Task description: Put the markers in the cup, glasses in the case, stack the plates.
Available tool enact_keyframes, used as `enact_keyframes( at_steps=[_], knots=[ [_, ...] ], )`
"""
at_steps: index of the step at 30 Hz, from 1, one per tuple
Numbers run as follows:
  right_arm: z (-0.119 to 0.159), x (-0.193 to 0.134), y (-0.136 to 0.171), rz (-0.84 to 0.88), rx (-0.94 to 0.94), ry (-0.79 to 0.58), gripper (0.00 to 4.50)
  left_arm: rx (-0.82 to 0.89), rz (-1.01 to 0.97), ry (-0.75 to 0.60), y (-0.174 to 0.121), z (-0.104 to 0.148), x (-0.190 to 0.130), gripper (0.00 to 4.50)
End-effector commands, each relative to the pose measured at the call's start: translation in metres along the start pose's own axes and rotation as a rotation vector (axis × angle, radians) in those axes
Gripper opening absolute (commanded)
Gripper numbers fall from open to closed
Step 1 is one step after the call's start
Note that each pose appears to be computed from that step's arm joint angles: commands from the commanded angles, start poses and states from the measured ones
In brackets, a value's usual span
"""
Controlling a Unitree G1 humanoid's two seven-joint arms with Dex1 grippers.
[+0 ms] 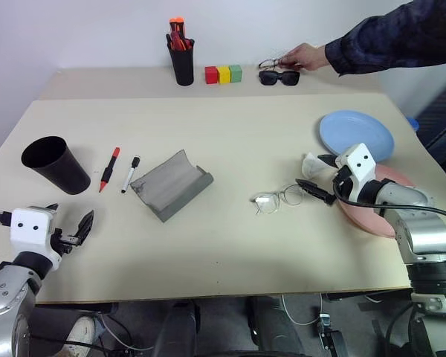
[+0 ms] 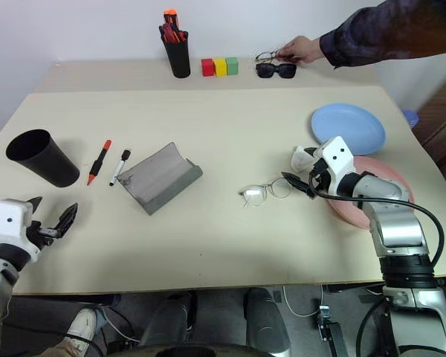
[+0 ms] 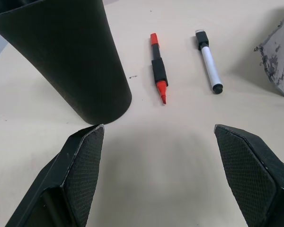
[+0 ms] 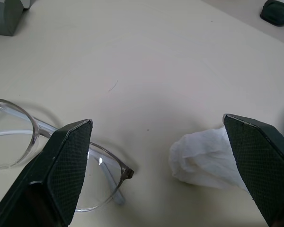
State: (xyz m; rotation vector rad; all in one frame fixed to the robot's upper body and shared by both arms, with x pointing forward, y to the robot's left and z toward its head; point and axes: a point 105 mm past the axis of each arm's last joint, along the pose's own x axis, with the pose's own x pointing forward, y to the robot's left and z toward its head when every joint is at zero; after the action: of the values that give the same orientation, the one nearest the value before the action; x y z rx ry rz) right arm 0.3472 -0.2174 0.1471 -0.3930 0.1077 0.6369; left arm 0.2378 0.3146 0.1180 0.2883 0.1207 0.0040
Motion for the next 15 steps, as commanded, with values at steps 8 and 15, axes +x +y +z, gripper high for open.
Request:
enact_keyframes(
  at_steps=[8,15],
  knots=[
    [0.017,-0.005,0.0,-0.013,-0.033,-0.06,4.5,0.015,0.007,-0.044,0.001,0.013,0.004,3.8],
    [0.019,-0.002,0.008,0.002,-0.024,-0.066,4.5,0.015,0.002,-0.045,0.0,0.014,0.004,3.8]
  ],
)
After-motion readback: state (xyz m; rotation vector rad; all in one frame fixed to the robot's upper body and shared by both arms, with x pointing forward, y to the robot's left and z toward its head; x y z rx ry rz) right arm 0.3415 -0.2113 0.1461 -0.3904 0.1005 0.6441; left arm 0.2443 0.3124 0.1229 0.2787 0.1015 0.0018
